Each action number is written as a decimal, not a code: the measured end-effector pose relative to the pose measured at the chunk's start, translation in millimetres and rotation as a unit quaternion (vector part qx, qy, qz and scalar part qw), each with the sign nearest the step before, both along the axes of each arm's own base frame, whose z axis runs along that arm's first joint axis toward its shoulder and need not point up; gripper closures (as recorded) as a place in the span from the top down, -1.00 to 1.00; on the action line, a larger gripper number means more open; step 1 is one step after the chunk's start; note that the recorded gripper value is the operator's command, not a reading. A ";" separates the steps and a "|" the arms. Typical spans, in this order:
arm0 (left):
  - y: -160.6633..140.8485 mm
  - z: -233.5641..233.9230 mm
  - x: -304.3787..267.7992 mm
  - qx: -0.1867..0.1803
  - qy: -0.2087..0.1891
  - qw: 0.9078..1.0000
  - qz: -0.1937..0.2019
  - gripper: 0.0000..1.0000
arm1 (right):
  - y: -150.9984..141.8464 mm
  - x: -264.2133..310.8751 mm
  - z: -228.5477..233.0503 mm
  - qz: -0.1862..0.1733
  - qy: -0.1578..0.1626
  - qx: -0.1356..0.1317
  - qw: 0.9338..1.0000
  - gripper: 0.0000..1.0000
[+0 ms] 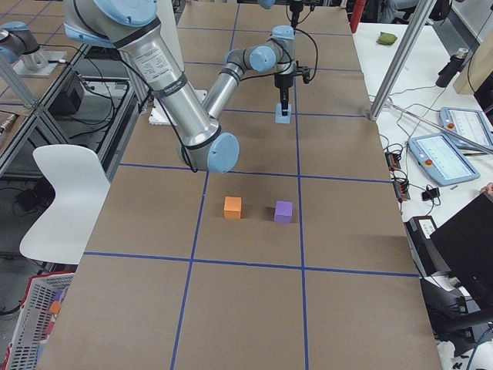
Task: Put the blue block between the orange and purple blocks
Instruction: 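Carry the light blue cube with the right gripper toward the purple cube, then lower the light blue cube between the purple and orange cubes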
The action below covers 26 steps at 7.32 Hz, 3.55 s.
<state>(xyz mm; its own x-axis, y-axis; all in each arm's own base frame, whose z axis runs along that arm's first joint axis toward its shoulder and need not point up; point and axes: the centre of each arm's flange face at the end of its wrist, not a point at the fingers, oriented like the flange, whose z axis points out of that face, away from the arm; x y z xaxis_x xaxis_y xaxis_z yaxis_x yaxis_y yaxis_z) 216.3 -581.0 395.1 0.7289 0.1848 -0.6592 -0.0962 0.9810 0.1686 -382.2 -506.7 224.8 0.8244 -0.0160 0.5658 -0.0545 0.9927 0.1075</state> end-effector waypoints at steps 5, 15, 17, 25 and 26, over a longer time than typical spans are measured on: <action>-0.2 -4.3 0.8 0.003 0.002 1.000 0.000 1.00 | 5.6 155.1 139.3 -0.085 -0.010 -0.005 0.996 -1.00; -2.0 -2.1 2.8 0.000 0.001 1.000 0.001 1.00 | 28.0 202.2 305.2 -0.099 -0.037 -0.034 0.994 -1.00; -2.1 -1.7 2.9 0.000 0.000 1.000 0.001 1.00 | 32.9 184.7 311.0 -0.113 -0.034 -0.041 0.992 -1.00; -2.6 -2.4 4.2 0.001 -0.001 1.000 0.001 1.00 | 19.2 161.1 332.1 -0.124 -0.025 -0.064 0.990 -1.00; -2.7 -2.8 4.6 0.001 -0.001 1.000 0.001 1.00 | 21.8 163.0 335.0 -0.123 -0.025 -0.067 0.990 -1.00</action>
